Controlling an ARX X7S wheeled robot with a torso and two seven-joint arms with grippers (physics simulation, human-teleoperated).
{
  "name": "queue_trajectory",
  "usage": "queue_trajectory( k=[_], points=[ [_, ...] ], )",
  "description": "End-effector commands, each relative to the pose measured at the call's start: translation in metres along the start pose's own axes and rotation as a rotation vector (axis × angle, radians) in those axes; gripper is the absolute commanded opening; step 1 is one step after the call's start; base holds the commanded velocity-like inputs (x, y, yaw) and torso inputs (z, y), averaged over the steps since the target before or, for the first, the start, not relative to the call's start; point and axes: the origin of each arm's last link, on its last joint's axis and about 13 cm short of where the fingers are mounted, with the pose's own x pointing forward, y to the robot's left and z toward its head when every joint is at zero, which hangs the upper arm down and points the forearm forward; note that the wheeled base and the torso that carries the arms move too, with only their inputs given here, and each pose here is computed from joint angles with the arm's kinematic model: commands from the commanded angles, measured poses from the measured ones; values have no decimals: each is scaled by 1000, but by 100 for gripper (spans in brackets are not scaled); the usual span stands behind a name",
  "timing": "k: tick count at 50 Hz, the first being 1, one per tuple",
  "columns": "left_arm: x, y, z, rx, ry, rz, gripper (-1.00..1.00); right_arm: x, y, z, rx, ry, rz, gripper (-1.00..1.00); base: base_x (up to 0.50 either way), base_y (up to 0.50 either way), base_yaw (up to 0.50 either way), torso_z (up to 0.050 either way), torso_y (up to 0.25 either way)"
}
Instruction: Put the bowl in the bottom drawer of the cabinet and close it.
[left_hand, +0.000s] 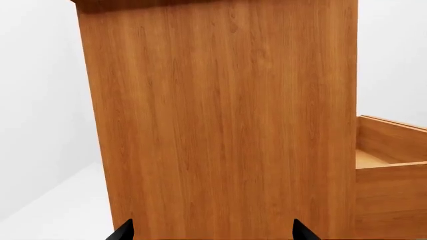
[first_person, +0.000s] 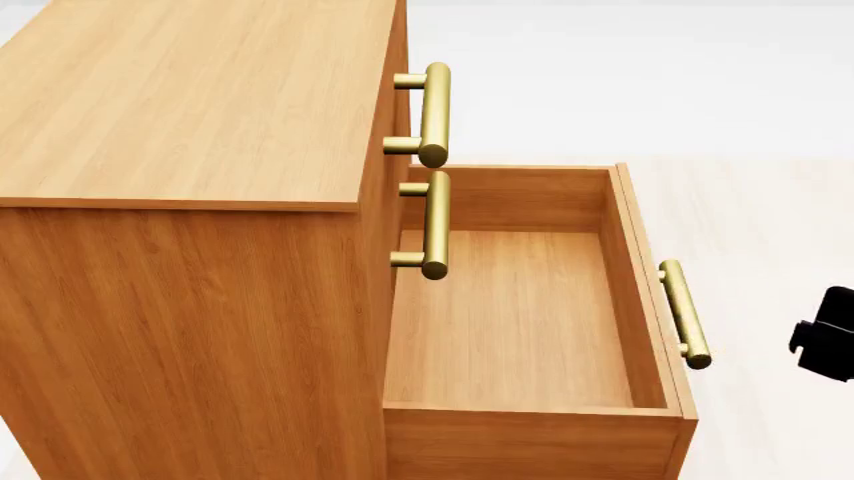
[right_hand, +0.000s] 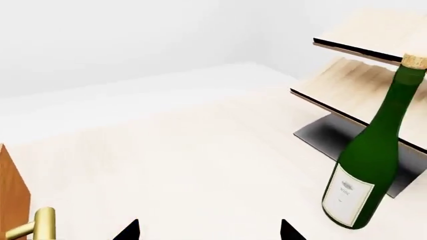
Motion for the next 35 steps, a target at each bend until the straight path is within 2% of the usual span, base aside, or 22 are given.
queue_trajectory(
  k=[1, 5, 19, 23, 35],
  points=[
    [0, 0, 0, 0, 1, 1, 100, 4, -11, -5, 29, 15, -72, 100, 0, 0, 0, 0, 0],
    [1, 0, -1, 0, 1, 1, 100, 7, -15, -7, 45, 16, -129, 100, 0, 0, 0, 0, 0],
    [0, 0, 0, 2, 2, 3, 100, 11, -27, -11, 76, 23, -219, 100, 0, 0, 0, 0, 0],
    [0, 0, 1, 2, 2, 5, 100, 13, -28, -15, 58, 27, -245, 100, 0, 0, 0, 0, 0],
    [0, 0, 0, 3, 2, 6, 100, 18, -40, -22, 107, 53, -368, 100, 0, 0, 0, 0, 0]
  ],
)
